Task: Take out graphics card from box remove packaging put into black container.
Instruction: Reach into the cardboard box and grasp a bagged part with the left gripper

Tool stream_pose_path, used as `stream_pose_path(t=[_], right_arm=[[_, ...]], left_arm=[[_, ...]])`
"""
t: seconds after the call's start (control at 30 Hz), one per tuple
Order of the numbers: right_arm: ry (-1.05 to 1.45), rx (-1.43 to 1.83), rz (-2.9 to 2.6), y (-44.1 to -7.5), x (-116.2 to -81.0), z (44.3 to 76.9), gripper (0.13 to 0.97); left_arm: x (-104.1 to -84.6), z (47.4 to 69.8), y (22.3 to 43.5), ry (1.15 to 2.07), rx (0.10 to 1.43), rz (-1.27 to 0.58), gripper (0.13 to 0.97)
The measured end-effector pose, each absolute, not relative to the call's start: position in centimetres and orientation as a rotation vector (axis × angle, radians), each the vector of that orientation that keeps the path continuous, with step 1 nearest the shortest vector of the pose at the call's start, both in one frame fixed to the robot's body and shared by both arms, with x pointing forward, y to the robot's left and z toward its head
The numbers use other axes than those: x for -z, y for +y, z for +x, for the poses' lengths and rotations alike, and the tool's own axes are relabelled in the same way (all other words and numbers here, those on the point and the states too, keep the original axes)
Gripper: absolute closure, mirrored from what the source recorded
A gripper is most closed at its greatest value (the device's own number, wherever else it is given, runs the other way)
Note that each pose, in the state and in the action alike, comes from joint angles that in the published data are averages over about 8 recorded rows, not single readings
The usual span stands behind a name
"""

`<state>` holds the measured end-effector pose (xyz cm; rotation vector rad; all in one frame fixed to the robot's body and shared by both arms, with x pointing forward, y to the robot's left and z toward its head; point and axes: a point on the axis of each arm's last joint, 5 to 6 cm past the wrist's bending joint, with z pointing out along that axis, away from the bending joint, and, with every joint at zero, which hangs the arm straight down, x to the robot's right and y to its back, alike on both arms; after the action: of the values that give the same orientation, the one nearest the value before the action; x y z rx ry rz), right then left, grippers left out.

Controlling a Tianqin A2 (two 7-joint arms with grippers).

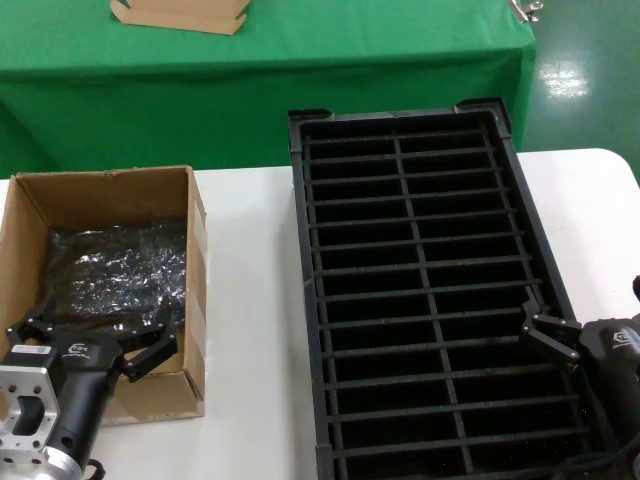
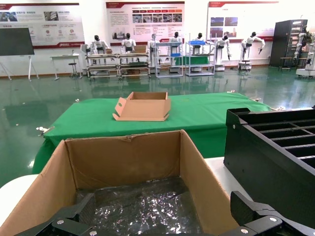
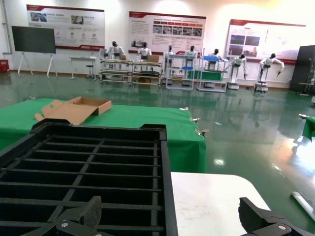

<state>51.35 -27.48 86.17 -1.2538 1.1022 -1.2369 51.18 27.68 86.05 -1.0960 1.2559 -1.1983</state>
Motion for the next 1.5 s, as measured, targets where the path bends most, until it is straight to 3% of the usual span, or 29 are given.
stream_pose_path(t=[1.13,1.5], right_arm=[[1.102,1.237,-1.254,-27.5,-86.2,51.3,0.13],[1.102,1.237,-1.254,-27.5,-86.2,51.3,0.13]], left_arm=[[-86.1,51.2,27.7,1.256,1.198,-1.096,0.132],[-88.9,50.4,29.2,1.211,1.143,-1.054,0.132]])
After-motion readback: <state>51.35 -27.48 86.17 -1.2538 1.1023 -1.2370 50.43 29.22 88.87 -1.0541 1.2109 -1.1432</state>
